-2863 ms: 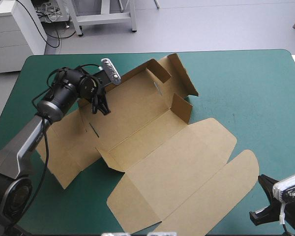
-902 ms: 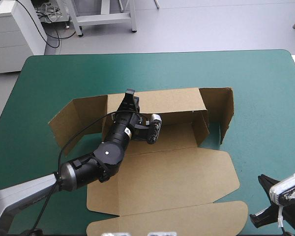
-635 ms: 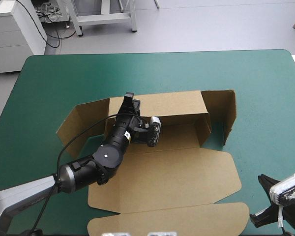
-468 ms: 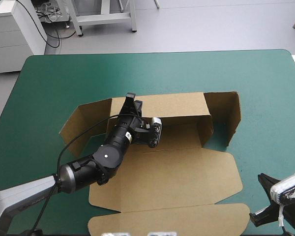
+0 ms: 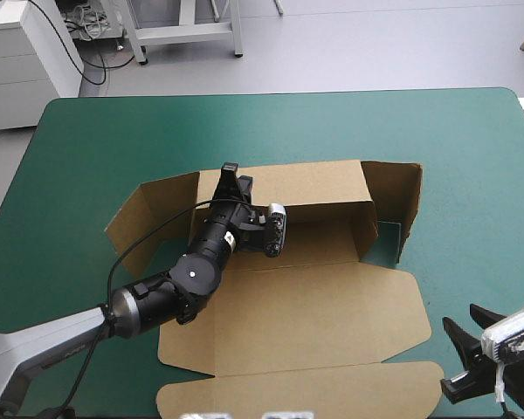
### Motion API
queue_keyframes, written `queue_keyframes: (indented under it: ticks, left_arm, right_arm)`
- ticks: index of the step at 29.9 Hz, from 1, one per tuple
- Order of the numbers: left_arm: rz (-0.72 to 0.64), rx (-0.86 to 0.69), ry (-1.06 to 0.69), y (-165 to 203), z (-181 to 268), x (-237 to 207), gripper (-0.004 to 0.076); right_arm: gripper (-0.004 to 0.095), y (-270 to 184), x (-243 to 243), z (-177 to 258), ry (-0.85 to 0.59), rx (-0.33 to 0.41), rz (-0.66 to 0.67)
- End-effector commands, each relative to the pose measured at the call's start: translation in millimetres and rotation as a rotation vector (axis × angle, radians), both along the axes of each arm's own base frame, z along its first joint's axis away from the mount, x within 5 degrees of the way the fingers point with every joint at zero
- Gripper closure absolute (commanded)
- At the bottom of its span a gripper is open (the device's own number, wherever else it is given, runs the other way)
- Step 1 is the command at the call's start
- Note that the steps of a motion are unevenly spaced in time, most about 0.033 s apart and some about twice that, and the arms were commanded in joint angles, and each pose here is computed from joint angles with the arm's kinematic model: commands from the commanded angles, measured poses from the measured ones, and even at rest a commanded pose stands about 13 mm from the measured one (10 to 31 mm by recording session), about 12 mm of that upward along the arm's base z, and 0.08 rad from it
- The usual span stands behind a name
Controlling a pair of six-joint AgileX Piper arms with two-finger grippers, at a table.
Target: Fold the box
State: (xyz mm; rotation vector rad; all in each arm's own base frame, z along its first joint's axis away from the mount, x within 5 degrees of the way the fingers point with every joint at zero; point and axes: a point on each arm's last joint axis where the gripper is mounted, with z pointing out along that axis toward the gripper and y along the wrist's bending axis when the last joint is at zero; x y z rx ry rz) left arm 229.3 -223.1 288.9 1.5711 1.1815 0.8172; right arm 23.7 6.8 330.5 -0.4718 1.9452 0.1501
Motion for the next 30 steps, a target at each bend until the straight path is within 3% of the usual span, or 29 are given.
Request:
queue_keyframes:
  ticks: [1, 14, 23, 30]
  left_arm:
    - [0.022, -0.052, -0.032, 4, 16, 0, 0.0731]
    - [0.055, -0.104, -0.024, 5, 16, 0, 0.0731]
    - [0.057, -0.108, -0.025, 5, 17, 0, 0.0731]
    - [0.063, -0.104, -0.033, 4, 18, -2, 0.0731]
  right_arm:
    - [0.0318, 1, 2, 13, -0.083, 0.033, -0.002]
    - [0.0287, 4, 14, 15, -0.024, 0.047, -0.031]
    - [0.0286, 13, 64, 56, 0.040, 0.030, -0.168]
    - [0.0188, 27, 120, 88, 0.058, -0.035, -0.239]
